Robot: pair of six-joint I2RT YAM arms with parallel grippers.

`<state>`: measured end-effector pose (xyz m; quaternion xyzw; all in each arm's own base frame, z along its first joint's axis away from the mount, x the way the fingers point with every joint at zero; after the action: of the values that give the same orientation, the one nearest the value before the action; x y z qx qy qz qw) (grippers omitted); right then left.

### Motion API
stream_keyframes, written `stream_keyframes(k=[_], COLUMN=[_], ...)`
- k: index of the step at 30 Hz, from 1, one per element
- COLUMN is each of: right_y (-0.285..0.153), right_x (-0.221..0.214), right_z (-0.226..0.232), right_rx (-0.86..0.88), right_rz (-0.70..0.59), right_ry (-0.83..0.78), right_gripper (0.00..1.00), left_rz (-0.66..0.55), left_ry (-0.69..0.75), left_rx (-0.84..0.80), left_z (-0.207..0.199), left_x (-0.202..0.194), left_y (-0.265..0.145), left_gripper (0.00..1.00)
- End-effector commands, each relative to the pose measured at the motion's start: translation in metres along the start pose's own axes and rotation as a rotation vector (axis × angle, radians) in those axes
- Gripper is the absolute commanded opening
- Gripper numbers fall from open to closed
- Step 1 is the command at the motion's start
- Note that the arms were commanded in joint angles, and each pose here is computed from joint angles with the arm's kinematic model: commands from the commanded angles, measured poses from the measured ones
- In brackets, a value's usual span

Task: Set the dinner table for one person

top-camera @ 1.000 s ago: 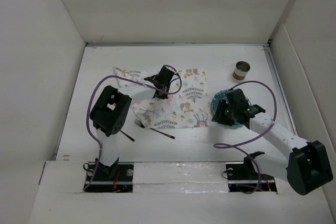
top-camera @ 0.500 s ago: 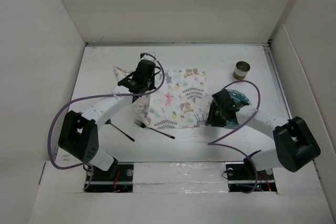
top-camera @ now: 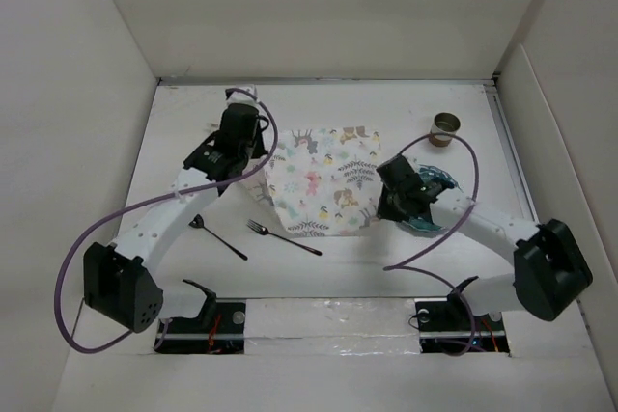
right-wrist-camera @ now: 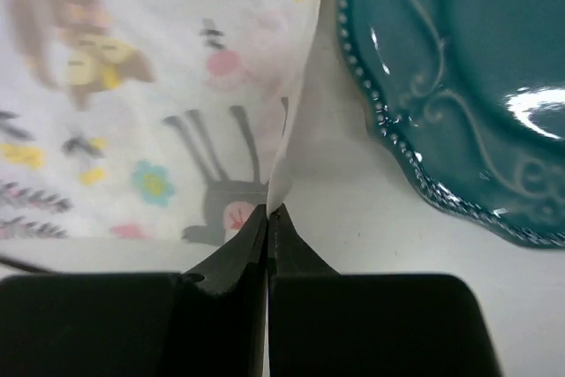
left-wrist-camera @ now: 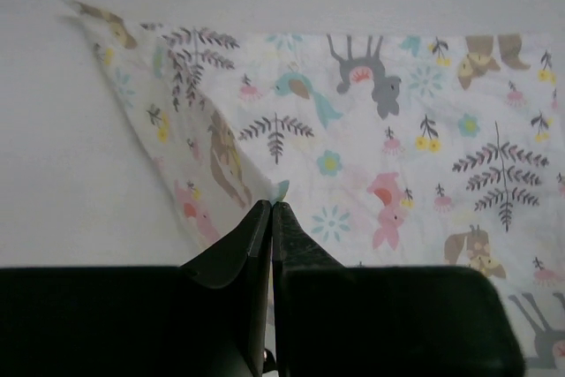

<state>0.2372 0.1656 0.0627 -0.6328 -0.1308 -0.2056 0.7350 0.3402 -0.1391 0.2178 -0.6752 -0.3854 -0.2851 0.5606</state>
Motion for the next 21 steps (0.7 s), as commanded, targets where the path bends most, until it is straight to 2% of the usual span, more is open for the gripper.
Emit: stream_keyframes(k=[1,2,3,5,6,8,10,11,12,14,15,16,18,20,21], right_y=[-0.077,-0.11,-0.138,-0.178,-0.217,-0.25,-0.304,-0.304,-0.324,-0.329,-0.329,-0.329,-0.326,-0.299,-0.293], right_x=[0.079,0.104,0.119,0.14,0.161,0.173,0.198,0.198,0.209,0.224,0.245,0.246,0.268,0.29,0.301], right_z=[0.014,0.021,0.023,0.021,0.027,0.021,0.018,0.018,0.016,0.016,0.014,0.014,0.01,0.014,0.019], right_rx=[0.02,0.046,0.071,0.068,0.112,0.099,0.115,0.115,0.132,0.126,0.128,0.128,0.143,0.139,0.174], right_rz=[-0.3,-0.373,-0.44,-0.522,-0.608,-0.664,-0.776,-0.776,-0.82,-0.841,-0.868,-0.868,-0.891,-0.859,-0.864], right_ry=[0.0,-0.012,-0.007,-0.026,-0.008,-0.029,-0.027,-0.027,-0.009,-0.019,-0.018,-0.018,-0.015,-0.021,-0.033], right_gripper=[0.0,0.0,0.0,0.0,0.0,0.0,0.0,0.0,0.0,0.0,0.0,0.0,0.0,0.0,0.0], left_rz=[-0.208,-0.284,-0.32,-0.447,-0.483,-0.58,-0.676,-0.677,-0.701,-0.734,-0.743,-0.745,-0.721,-0.707,-0.67], left_ry=[-0.131,-0.167,-0.197,-0.264,-0.29,-0.354,-0.399,-0.399,-0.404,-0.417,-0.42,-0.422,-0.422,-0.414,-0.41], left_rx=[-0.053,-0.079,-0.088,-0.118,-0.139,-0.156,-0.186,-0.186,-0.197,-0.187,-0.182,-0.178,-0.158,-0.171,-0.151], left_z=[0.001,-0.001,0.0,0.009,0.011,0.024,0.026,0.026,0.025,0.027,0.025,0.026,0.024,0.018,0.016], left_x=[0.088,0.119,0.134,0.178,0.19,0.22,0.245,0.245,0.251,0.26,0.266,0.266,0.267,0.268,0.266], left_y=[-0.043,-0.065,-0.075,-0.111,-0.123,-0.152,-0.186,-0.186,-0.191,-0.196,-0.188,-0.188,-0.165,-0.147,-0.122], left_gripper=[0.0,0.0,0.0,0.0,0.0,0.0,0.0,0.0,0.0,0.0,0.0,0.0,0.0,0.0,0.0])
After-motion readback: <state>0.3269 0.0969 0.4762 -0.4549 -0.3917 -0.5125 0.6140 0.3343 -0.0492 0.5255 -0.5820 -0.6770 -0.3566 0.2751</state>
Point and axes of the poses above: each gripper's point midway between its finger pads, its own y axis out along the fingers, its own z axis along the line the jaws close on, x = y × z, the point moved 2 cm from there along -y, back along the fingers, and after that the axes turned 7 degrees about -y, right-handed, at the moved point
